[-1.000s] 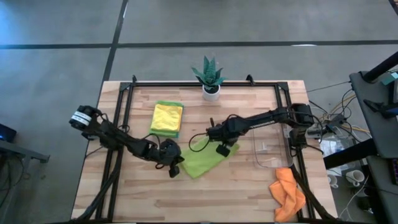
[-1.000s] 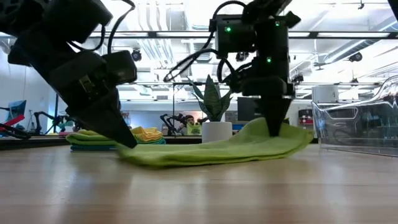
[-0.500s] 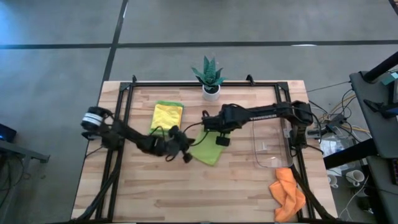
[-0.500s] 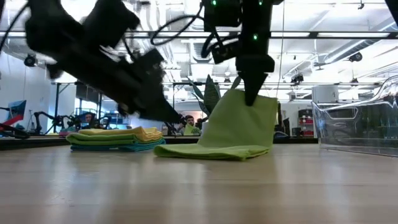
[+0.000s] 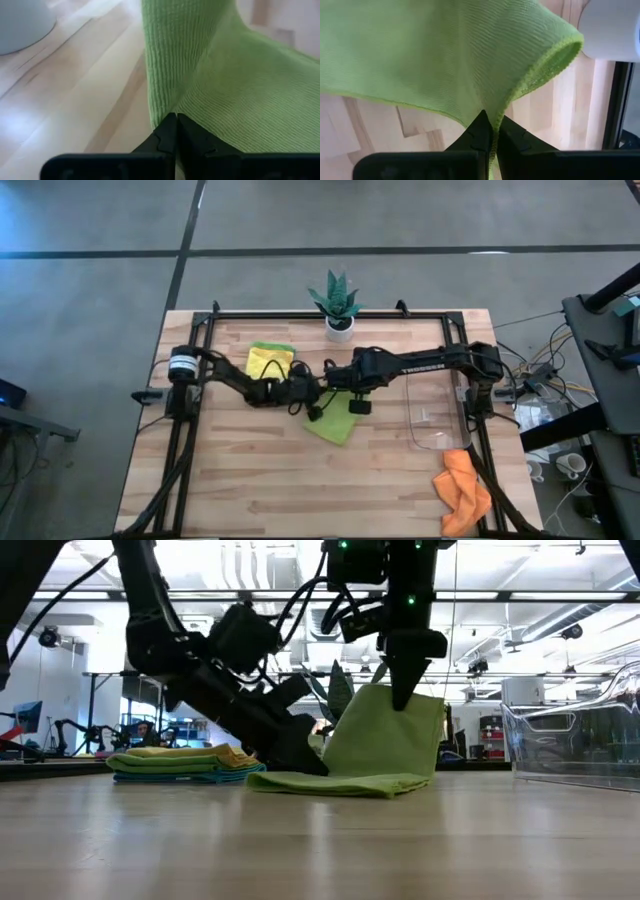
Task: Fold microfiber towels
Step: Fold the light green towel on the table
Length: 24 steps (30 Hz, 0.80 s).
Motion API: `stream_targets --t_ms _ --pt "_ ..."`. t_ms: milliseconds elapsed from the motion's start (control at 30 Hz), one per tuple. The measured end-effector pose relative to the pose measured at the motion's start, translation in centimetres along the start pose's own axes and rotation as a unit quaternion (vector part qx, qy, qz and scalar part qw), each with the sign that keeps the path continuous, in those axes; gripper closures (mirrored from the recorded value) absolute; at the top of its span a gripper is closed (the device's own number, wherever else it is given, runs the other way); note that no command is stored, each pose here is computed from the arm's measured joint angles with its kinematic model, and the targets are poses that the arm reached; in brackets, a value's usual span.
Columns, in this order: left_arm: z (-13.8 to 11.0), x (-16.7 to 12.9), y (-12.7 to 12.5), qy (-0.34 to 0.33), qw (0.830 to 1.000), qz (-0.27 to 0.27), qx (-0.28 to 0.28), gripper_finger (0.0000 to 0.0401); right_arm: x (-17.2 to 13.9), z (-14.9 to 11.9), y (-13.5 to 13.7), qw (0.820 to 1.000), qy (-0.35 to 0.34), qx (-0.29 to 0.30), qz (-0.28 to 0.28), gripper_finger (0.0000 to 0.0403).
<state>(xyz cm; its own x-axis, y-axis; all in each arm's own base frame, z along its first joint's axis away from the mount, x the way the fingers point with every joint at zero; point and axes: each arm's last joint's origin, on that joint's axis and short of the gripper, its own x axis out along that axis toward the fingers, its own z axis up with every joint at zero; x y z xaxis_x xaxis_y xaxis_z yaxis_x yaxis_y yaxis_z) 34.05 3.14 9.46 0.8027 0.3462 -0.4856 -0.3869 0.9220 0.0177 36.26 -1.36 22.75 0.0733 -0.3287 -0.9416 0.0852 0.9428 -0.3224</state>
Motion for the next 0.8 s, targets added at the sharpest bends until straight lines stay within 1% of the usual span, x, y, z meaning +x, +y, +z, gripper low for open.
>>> stream_targets --t_ms 133,167,233,300,367,500,600,700,733,800 --pt "-0.1 0.1 0.3 0.023 1.0 0.004 0.007 0.0401 0.0 0.1 0.0 1.0 -0.003 0.001 0.0 0.039" --pt "-0.2 0.1 0.4 0.026 1.0 0.011 0.009 0.0401 -0.1 0.1 0.0 1.0 -0.004 0.001 0.0 0.039" --pt "-0.3 0.0 0.6 0.025 0.999 0.044 0.012 0.0401 -0.3 0.3 -0.1 1.0 -0.01 0.007 -0.001 0.039" --pt "0.0 -0.3 0.8 0.019 0.998 0.064 0.013 0.0401 -0.4 0.4 -0.2 1.0 -0.013 0.013 -0.001 0.039" --pt "1.0 -0.8 0.8 0.002 0.998 0.066 0.007 0.0401 -0.6 0.4 -0.3 1.0 -0.014 0.015 -0.002 0.039" --pt "3.7 -3.3 0.4 -0.039 0.998 0.052 0.004 0.0401 -0.5 0.4 -0.6 1.0 -0.013 0.025 -0.002 0.039" --pt "4.2 -5.9 -0.4 -0.031 0.999 0.034 0.014 0.0401 -0.2 0.3 -1.3 0.999 -0.007 0.05 0.002 0.039" --pt "3.7 -8.6 -1.6 -0.027 1.0 0.005 0.006 0.0401 0.0 0.3 -2.0 0.998 -0.002 0.067 0.01 0.039" --pt "3.2 -9.4 -2.1 -0.027 1.0 -0.007 -0.002 0.0401 0.1 0.3 -2.2 0.997 -0.001 0.07 0.01 0.039" --pt "1.6 -10.8 -2.9 -0.019 1.0 -0.009 -0.021 0.0401 0.2 0.1 -2.6 0.997 0.01 0.077 0.01 0.039"
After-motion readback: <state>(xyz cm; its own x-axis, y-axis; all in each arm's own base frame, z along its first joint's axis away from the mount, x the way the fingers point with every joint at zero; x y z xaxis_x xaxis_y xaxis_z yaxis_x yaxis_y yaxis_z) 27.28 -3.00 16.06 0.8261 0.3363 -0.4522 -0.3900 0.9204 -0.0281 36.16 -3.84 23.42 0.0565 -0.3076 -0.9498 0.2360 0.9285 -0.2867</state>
